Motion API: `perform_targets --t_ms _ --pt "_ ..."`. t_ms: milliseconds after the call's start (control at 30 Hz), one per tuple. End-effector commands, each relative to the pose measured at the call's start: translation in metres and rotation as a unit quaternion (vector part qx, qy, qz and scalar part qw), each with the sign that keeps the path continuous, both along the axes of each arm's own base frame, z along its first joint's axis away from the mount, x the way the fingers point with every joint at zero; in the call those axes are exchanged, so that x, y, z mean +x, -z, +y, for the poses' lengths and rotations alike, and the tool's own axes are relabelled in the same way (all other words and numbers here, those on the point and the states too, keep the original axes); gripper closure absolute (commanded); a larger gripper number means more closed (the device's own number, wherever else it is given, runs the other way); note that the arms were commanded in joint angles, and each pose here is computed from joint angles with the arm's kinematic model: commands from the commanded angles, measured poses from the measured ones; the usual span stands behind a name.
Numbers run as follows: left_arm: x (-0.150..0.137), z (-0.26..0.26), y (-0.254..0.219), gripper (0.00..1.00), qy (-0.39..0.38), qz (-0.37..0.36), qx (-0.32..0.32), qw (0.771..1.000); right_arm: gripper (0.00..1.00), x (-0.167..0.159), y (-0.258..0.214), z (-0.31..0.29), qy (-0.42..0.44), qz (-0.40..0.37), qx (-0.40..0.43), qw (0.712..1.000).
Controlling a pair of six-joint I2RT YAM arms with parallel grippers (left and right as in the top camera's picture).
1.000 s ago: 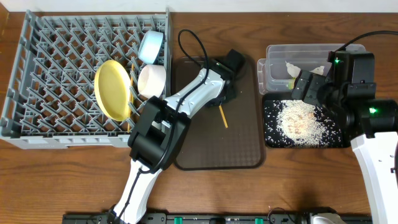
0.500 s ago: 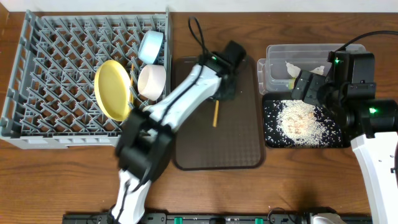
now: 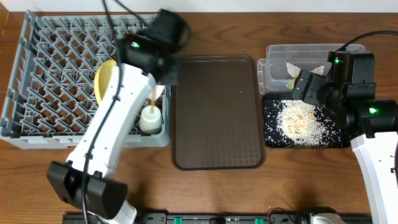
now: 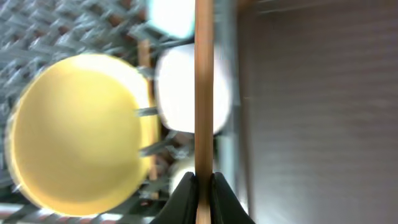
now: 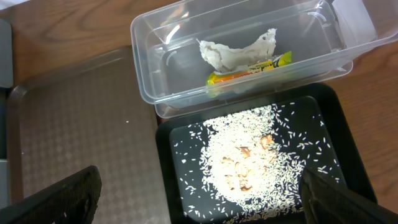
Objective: Sort waste into correct bins and load items into the dishwasher
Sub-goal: 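Carry chopstick to rack and insert it upright with left gripper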
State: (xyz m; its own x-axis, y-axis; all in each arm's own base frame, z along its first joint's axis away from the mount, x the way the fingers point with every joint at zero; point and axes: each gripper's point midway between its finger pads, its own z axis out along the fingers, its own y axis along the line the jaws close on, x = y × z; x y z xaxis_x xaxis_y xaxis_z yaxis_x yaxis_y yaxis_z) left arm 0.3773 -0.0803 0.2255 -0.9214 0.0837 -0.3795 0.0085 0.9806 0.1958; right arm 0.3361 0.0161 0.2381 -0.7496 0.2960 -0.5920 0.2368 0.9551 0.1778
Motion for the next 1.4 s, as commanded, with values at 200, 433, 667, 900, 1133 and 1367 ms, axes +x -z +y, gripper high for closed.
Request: perform_targets --t_ms 200,433,667,900,1133,1367 --pt "-0.005 0.086 0.061 0.92 -0.072 0.095 0.030 0.992 0.01 0.001 -0.001 -0.005 0.012 -0.001 -0.001 1.000" --pt "-0.006 0.091 0.079 0.92 -0.035 0.125 0.018 0.991 0.01 0.001 -0.001 -0.005 0.012 -0.001 -0.001 1.000" --pt "-0.006 0.092 0.081 0.65 -0.024 0.130 0.025 0.991 0.01 0.001 -0.001 -0.005 0.012 -0.001 -0.001 1.000" --pt "-0.006 0.092 0.081 0.61 -0.024 0.130 0.025 0.991 0.01 0.001 -0.001 -0.005 0.012 -0.001 -0.001 1.000" --pt "-0.006 0.092 0.081 0.61 -0.028 0.129 0.024 0.991 0.01 0.001 -0.001 -0.005 0.012 -0.001 -0.001 1.000" --pt "0.014 0.090 0.078 0.61 -0.059 0.081 0.009 0.995 0.01 0.001 -0.001 -0.005 0.012 -0.001 -0.001 1.000"
